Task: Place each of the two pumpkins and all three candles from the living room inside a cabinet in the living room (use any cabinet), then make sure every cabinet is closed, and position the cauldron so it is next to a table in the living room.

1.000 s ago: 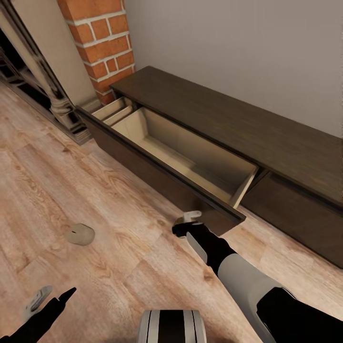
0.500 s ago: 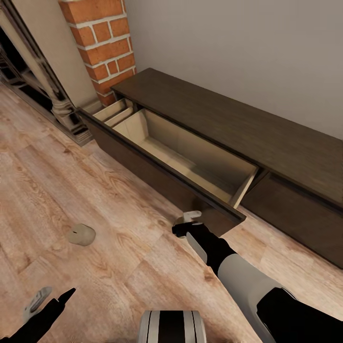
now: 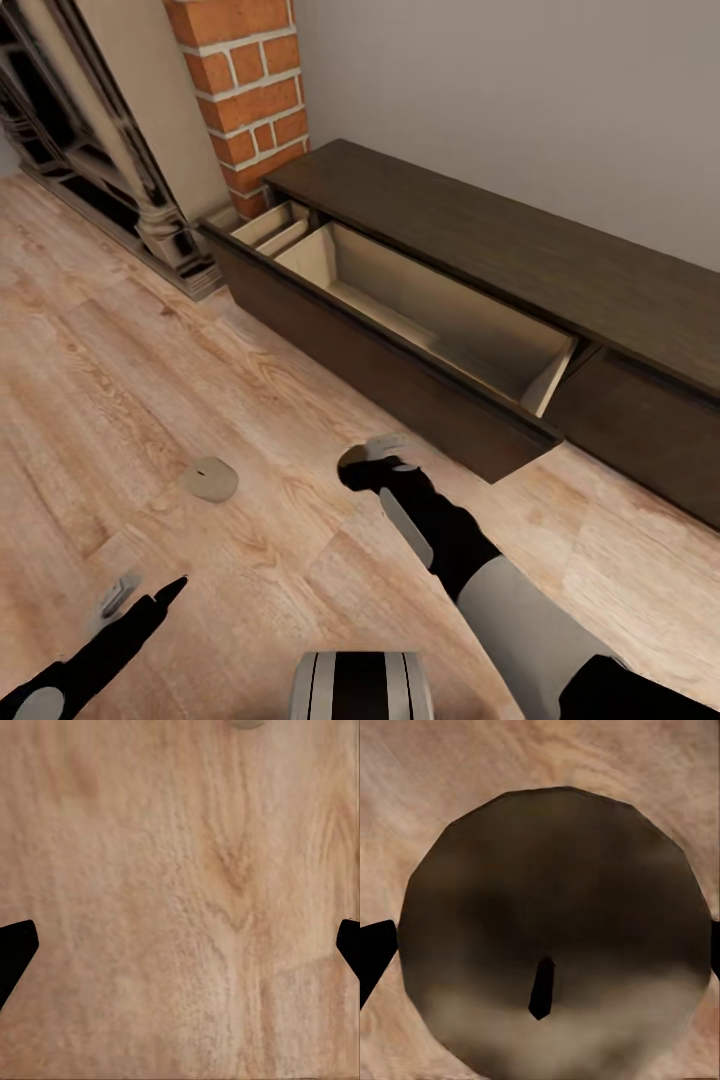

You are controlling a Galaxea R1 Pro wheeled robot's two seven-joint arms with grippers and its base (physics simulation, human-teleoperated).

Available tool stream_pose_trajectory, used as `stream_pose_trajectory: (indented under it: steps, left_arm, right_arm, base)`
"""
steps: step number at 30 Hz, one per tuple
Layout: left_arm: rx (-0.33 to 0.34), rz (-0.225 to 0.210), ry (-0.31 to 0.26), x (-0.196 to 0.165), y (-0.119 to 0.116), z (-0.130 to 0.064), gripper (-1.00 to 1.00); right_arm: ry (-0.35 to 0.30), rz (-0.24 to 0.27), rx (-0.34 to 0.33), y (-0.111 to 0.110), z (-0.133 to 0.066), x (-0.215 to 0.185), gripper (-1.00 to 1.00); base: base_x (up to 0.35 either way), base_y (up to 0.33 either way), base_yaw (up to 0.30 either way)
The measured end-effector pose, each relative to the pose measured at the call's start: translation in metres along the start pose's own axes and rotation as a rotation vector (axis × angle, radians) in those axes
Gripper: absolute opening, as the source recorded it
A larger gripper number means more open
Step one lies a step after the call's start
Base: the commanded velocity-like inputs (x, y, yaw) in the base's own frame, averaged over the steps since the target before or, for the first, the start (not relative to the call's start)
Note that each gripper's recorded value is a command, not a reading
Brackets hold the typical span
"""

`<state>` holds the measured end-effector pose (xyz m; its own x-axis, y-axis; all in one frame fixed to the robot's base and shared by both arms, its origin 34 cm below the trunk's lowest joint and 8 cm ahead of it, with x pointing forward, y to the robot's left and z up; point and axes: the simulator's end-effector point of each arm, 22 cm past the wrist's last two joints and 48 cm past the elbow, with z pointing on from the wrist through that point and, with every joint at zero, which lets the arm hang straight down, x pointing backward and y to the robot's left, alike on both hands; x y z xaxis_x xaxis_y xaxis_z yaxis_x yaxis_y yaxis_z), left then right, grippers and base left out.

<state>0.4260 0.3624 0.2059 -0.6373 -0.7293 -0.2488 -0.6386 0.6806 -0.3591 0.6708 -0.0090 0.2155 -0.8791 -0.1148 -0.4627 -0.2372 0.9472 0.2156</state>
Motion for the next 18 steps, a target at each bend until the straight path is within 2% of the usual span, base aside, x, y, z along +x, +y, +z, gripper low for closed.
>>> stream_pose_trajectory:
  steps: [2,4,6,10,13,15,18]
  left_arm:
    - [0.008,0.045,0.013,0.003,-0.015,0.008,1.00]
    - [0.002,0.117,0.019,0.003,-0.037,0.019,1.00]
    - [0.000,0.141,0.013,-0.001,-0.048,0.024,1.00]
    - [-0.006,0.192,-0.008,-0.014,-0.075,0.034,1.00]
    - [-0.028,0.253,-0.039,-0.027,-0.095,0.037,1.00]
    - [-0.064,0.332,-0.083,-0.041,-0.116,0.036,1.00]
    - [-0.088,0.398,-0.095,-0.045,-0.131,0.036,1.00]
  right_arm:
    - [0.004,-0.004,-0.031,0.014,-0.011,-0.001,-1.00]
    - [-0.002,-0.007,-0.081,0.034,-0.035,-0.006,-1.00]
    - [-0.009,-0.017,-0.091,0.038,-0.047,-0.006,-1.00]
    - [-0.010,-0.021,-0.103,0.043,-0.055,-0.006,-1.00]
    - [0.007,-0.032,-0.107,0.046,-0.054,0.002,-1.00]
    - [0.018,-0.063,-0.121,0.056,-0.055,0.009,-1.00]
    - [0.019,-0.095,-0.127,0.064,-0.057,0.012,-1.00]
  base:
    - [-0.052,0.316,0.000]
    - [-0.023,0.320,0.000]
    - [-0.012,0.279,0.000]
    - [-0.006,0.148,0.000]
    - [-0.002,0.052,0.000]
    - [-0.001,0.020,0.000]
    - [0.000,0.010,0.000]
